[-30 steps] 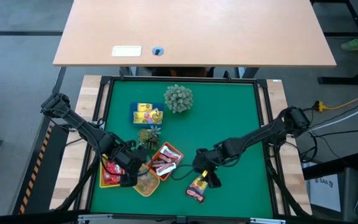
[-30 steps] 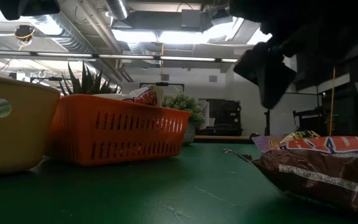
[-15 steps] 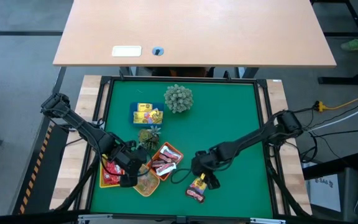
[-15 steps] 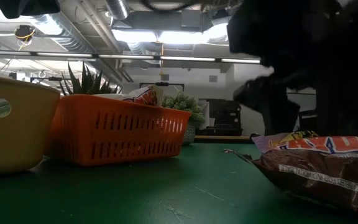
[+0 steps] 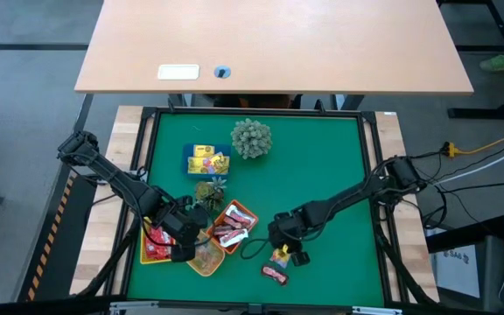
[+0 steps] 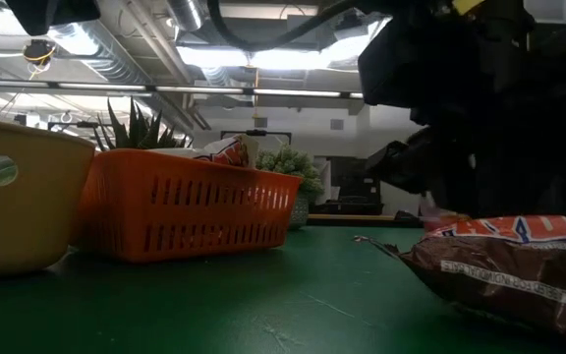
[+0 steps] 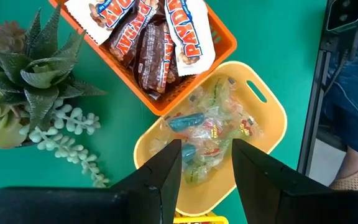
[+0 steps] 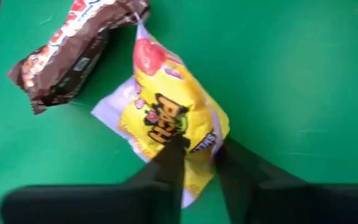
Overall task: Sort candy
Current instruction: Put the yellow candy into the blue bin
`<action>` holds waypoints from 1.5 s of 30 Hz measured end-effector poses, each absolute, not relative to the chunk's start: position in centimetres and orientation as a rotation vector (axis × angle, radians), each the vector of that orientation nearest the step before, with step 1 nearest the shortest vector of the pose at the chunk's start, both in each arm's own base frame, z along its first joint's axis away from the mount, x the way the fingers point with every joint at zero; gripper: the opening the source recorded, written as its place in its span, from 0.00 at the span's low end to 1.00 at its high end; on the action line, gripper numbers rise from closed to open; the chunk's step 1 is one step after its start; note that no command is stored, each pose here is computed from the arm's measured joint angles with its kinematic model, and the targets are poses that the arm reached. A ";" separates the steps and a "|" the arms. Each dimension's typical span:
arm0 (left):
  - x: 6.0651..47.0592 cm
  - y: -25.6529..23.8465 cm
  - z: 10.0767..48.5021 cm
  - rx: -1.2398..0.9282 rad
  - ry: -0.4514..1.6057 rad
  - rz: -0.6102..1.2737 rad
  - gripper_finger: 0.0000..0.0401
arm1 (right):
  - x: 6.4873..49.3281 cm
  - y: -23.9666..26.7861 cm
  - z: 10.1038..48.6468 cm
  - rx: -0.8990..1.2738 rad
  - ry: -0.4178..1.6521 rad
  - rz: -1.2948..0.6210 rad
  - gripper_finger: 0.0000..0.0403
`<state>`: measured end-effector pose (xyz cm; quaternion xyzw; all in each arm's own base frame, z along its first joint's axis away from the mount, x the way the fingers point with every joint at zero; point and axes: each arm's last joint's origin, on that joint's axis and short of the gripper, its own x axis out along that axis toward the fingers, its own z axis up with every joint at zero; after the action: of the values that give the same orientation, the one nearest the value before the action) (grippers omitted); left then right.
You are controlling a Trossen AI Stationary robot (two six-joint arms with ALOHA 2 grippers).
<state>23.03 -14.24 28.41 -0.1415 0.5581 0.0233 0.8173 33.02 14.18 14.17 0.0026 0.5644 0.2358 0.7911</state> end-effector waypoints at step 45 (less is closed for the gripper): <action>23.1 -14.1 28.4 -0.281 1.163 0.082 0.32 | 45.3 -6.1 27.9 -0.334 0.695 -0.058 0.02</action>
<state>23.09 -14.13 28.42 -0.1320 0.5474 0.0385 0.8255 45.33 -6.13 27.94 -0.1630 0.3389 -0.0283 0.9262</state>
